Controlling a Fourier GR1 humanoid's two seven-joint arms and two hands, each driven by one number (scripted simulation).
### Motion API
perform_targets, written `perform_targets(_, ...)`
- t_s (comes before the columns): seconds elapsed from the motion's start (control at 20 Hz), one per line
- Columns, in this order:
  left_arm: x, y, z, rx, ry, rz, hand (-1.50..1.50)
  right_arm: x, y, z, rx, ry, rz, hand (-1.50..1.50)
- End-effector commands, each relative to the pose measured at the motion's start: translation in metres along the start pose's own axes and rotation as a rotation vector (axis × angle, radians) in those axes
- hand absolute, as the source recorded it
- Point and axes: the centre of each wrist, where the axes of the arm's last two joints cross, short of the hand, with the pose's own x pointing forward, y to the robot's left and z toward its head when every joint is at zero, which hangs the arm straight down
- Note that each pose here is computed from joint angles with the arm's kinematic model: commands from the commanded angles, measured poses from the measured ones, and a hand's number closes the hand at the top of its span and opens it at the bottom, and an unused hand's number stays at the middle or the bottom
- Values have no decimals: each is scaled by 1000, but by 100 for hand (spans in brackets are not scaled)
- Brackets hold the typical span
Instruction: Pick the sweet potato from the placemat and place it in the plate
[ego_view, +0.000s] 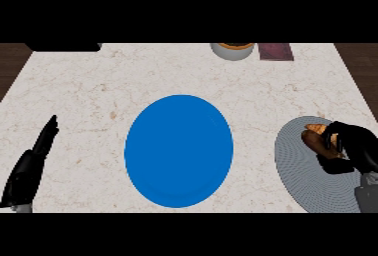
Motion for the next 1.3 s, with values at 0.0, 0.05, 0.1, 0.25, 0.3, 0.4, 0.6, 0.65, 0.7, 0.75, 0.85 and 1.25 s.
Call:
perform_targets(0.0, 3, -2, 15, -8, -9, -13, 0, 16, -32, 7, -170, -38, -43, 150)
perform_targets(0.05, 12, 8, 8, 12, -12, 0, 0, 20, -32, 12, -224, -63, -35, 150)
perform_targets(0.1, -9, -10, 10, 15, 22, 0, 0, 22, -47, 27, -238, -107, -5, 150)
perform_targets(0.25, -1, 7, -1, 20, 18, -9, 0, 46, -66, 33, -351, -205, -63, 150)
perform_targets(0.3, -1, 8, 3, 14, 8, -20, 0, 51, -68, 26, -372, -255, -86, 150)
perform_targets(0.4, 3, 1, 6, 0, 12, 1, 0, 67, -76, 46, -410, -369, -161, 150)
perform_targets(0.6, 9, -7, 4, 2, -3, -8, 0, 106, -86, 80, -322, -522, -243, 150)
perform_targets(0.65, 1, 4, 8, 5, 19, -10, 0, 103, -94, 87, -329, -526, -263, 150)
perform_targets(0.7, -6, 9, 4, 13, 0, -13, 0, 121, -98, 85, -325, -513, -221, 150)
perform_targets(0.75, -2, 2, 9, -4, 11, -8, 0, 129, -101, 94, -320, -556, -249, 150)
perform_targets(0.85, 8, -4, 6, -11, 2, 9, 0, 140, -110, 97, -312, -581, -242, 150)
perform_targets(1.25, 4, -4, -5, -17, -2, 10, 0, 246, -80, 97, -219, -596, -327, 150)
